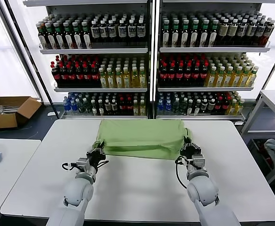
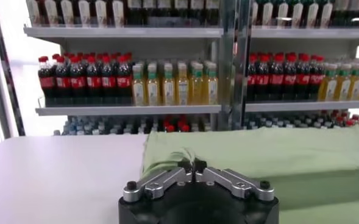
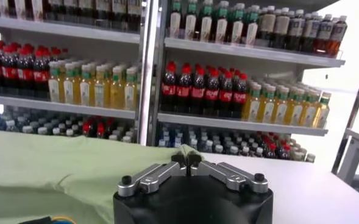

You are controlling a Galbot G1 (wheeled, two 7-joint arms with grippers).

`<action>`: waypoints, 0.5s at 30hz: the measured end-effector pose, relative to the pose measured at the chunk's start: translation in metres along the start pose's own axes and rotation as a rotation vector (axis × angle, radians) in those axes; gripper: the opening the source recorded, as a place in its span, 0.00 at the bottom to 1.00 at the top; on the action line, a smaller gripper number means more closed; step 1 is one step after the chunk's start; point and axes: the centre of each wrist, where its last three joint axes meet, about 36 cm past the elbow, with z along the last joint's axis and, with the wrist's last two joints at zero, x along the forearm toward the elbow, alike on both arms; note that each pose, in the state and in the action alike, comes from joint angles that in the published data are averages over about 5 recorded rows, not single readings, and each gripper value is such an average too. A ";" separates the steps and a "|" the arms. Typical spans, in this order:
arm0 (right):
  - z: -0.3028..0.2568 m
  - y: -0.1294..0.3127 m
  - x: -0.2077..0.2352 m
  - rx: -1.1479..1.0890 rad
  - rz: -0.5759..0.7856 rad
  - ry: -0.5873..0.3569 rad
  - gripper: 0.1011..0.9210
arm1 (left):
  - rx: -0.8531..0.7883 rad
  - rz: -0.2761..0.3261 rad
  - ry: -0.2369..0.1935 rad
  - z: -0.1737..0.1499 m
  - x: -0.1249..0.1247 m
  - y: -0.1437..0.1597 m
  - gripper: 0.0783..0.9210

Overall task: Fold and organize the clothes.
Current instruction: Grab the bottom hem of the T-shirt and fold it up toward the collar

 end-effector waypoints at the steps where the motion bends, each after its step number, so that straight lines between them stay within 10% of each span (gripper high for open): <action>1: -0.001 0.001 -0.003 0.001 -0.002 0.005 0.03 | -0.002 -0.001 0.004 0.000 -0.003 0.001 0.01; 15: -0.026 0.011 -0.032 -0.124 0.010 0.028 0.48 | -0.010 -0.034 0.017 -0.009 -0.019 0.005 0.27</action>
